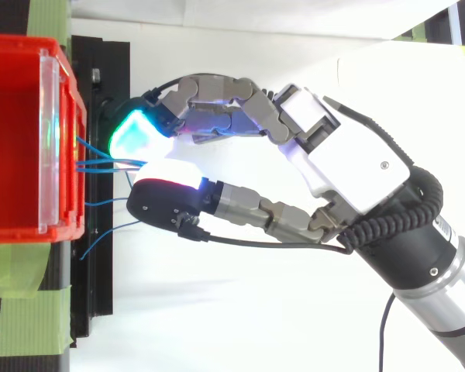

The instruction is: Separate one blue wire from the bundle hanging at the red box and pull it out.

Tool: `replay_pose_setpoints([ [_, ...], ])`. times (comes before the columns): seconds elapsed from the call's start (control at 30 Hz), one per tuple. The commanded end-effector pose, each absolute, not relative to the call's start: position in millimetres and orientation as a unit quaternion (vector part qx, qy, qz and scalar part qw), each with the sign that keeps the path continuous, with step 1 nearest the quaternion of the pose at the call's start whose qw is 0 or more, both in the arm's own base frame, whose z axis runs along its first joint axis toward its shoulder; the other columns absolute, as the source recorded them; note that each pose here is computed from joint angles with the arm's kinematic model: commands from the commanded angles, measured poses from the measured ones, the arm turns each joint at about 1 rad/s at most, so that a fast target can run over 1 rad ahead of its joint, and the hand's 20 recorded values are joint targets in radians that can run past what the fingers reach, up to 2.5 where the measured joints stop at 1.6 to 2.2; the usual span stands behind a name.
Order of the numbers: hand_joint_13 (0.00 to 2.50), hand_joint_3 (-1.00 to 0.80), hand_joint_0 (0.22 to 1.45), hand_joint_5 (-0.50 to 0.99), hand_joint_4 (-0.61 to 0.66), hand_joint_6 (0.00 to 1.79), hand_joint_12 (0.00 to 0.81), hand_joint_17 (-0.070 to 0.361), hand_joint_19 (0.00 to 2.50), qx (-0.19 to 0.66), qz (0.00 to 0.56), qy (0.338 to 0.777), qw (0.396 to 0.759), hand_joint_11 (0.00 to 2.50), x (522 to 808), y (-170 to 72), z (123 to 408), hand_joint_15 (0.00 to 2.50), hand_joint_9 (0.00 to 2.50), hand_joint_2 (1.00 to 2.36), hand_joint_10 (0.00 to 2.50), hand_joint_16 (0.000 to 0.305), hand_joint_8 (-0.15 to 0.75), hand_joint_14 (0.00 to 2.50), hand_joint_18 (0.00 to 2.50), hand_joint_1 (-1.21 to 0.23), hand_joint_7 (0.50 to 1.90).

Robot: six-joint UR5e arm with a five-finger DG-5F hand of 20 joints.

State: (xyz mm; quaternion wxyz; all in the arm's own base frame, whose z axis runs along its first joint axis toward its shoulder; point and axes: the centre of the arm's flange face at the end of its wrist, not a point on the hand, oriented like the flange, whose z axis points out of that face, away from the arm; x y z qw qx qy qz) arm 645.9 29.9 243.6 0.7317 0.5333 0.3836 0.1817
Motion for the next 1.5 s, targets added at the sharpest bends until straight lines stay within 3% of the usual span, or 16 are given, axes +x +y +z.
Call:
replay_pose_setpoints([
  [0.0,0.83,0.02,0.61,-0.15,0.08,0.85,0.472,0.128,0.27,0.536,0.186,0.380,0.730,0.41,646,29,244,0.36,0.95,1.01,0.01,0.057,0.436,0.01,0.92,-0.76,0.83],
  [0.6,1.04,0.04,0.61,-0.14,0.12,0.85,0.488,0.117,0.23,0.547,0.195,0.384,0.718,0.47,638,28,249,0.39,1.07,1.01,0.01,0.052,0.482,0.01,0.96,-0.75,0.84],
  [1.47,1.01,0.03,0.61,-0.15,0.10,0.85,0.491,0.120,0.25,0.597,0.235,0.378,0.668,0.54,619,29,236,0.41,1.17,1.01,0.02,0.053,0.482,0.01,0.93,-0.75,0.85],
])
